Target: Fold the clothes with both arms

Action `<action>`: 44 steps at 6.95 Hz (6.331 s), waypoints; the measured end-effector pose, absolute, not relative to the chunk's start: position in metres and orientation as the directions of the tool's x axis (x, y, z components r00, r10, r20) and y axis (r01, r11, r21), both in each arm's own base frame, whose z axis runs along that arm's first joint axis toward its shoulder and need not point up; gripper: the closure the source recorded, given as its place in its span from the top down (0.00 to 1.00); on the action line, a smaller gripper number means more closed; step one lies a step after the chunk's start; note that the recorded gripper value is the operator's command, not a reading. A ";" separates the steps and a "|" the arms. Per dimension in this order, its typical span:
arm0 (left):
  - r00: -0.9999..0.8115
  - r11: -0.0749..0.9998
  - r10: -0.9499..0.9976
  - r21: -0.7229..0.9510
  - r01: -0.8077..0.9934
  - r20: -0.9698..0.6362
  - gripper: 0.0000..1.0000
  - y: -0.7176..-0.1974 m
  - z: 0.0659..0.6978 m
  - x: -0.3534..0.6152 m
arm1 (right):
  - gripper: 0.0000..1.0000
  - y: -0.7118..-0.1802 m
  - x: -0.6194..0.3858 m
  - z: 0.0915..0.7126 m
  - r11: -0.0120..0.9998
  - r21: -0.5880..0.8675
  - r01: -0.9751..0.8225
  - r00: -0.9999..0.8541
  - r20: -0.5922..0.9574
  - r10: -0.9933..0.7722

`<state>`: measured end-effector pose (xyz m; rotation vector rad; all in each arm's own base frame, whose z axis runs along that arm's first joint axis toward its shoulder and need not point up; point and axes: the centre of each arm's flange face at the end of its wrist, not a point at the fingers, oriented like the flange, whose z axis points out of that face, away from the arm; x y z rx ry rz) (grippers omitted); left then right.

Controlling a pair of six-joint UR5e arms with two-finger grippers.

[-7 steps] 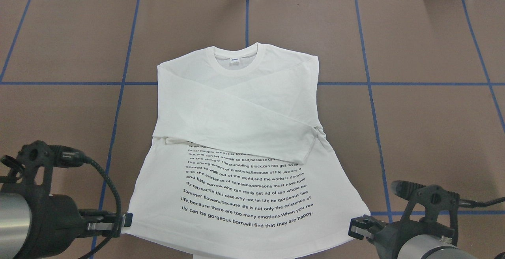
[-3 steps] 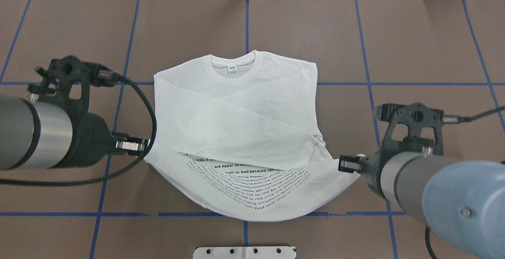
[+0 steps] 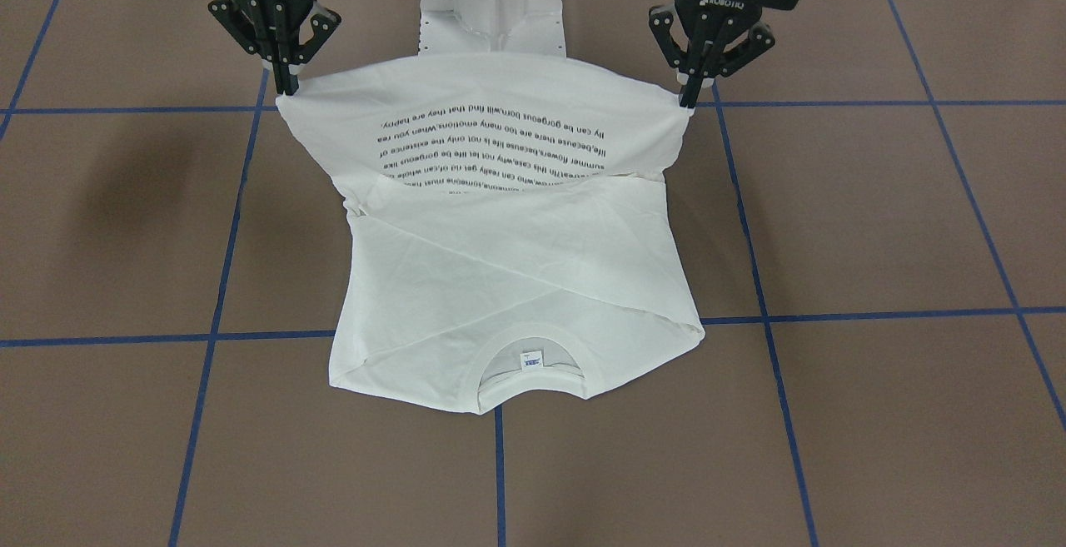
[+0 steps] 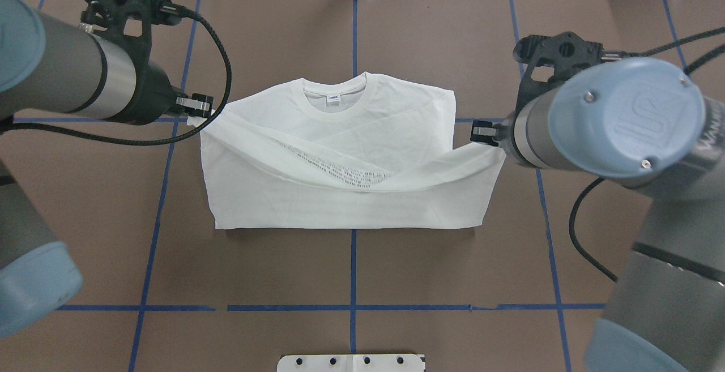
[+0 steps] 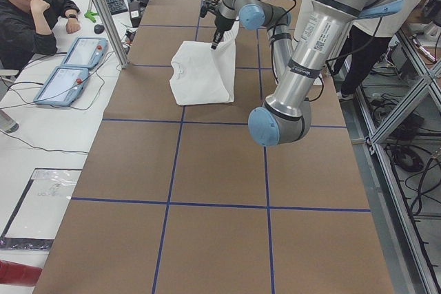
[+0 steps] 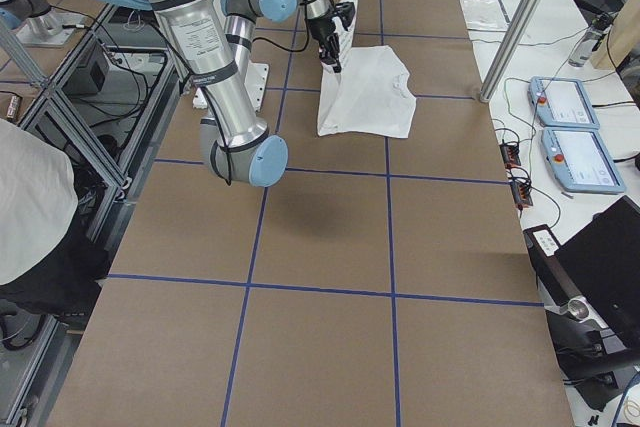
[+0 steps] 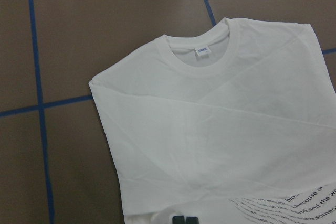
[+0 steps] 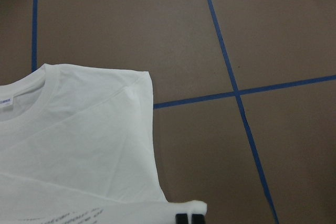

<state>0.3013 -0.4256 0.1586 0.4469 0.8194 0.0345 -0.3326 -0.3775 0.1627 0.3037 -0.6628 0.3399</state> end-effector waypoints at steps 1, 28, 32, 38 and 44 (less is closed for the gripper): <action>0.705 0.900 0.180 0.404 0.163 -0.686 0.00 -0.463 0.181 0.318 | 0.00 -0.417 -0.351 0.178 0.891 0.170 -0.422 0.733 0.642 0.225; 0.507 0.934 0.179 0.308 0.182 -0.843 0.00 -0.350 0.388 0.462 | 1.00 -0.569 -0.448 0.287 0.891 0.257 -0.373 0.763 0.631 0.138; 0.554 0.909 0.233 0.382 0.169 -0.799 0.00 -0.371 0.399 0.434 | 1.00 -0.568 -0.448 0.288 0.892 0.256 -0.372 0.764 0.630 0.138; 0.810 0.797 0.244 0.586 0.145 -0.533 0.00 -0.654 0.429 0.393 | 1.00 -0.566 -0.452 0.285 0.892 0.254 -0.374 0.760 0.635 0.138; 0.803 0.755 0.288 0.640 0.144 -0.521 1.00 -0.725 0.390 0.383 | 0.90 -0.589 -0.515 0.242 0.860 0.180 -0.478 0.680 0.695 0.232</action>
